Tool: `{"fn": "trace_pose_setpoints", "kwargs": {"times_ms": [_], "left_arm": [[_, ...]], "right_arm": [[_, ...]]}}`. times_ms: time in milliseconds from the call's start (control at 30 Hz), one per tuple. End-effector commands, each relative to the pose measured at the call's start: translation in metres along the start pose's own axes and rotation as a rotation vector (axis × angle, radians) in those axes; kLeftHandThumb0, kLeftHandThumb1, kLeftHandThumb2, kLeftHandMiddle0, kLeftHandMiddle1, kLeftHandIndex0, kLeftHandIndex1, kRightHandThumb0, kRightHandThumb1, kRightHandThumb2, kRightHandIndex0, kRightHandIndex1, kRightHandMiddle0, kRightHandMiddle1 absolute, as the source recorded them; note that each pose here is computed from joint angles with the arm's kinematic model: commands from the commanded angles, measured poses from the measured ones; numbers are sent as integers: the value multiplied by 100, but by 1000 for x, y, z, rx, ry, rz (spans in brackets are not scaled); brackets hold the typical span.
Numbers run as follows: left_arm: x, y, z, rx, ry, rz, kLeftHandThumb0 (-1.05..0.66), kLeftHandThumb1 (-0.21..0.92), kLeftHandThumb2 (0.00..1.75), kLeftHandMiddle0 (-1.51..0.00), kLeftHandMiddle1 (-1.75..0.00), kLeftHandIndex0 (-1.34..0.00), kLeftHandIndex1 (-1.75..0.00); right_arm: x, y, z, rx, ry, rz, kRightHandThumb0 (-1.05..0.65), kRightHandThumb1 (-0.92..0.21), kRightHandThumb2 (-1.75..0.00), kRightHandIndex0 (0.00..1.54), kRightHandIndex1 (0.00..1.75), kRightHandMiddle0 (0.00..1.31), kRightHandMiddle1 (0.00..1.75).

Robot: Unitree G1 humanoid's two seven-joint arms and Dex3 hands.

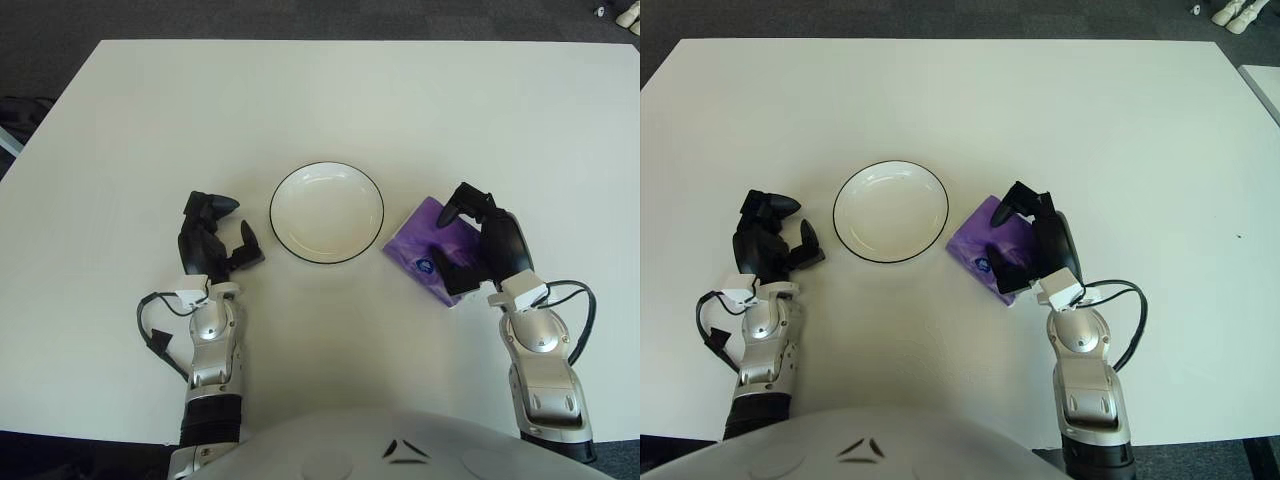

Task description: Put the tissue paper into the plate.

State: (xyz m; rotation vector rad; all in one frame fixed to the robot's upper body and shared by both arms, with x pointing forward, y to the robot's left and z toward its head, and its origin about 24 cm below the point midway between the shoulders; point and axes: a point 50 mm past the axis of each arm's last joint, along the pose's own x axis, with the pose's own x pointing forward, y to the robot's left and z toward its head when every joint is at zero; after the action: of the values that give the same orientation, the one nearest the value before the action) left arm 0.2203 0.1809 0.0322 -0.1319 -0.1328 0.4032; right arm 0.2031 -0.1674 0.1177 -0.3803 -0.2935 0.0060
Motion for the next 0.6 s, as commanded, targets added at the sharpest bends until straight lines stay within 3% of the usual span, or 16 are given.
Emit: {"fn": "trace_pose_setpoints", "kwargs": {"times_ms": [0,567], "left_arm": [[-10,9,-21,19,114,23,-1,20,146,-70,-172,-48,-175],[-9,6,-23,21,117,21,-1,11,157,-76,-175,-54,-175]], "right_arm": [[2,-2,3,20,-21,-15,0,12,-175,100,156,71,175],[10,-2,10,33,-64,-15,0,11,-175,98,159,71,175]]}}
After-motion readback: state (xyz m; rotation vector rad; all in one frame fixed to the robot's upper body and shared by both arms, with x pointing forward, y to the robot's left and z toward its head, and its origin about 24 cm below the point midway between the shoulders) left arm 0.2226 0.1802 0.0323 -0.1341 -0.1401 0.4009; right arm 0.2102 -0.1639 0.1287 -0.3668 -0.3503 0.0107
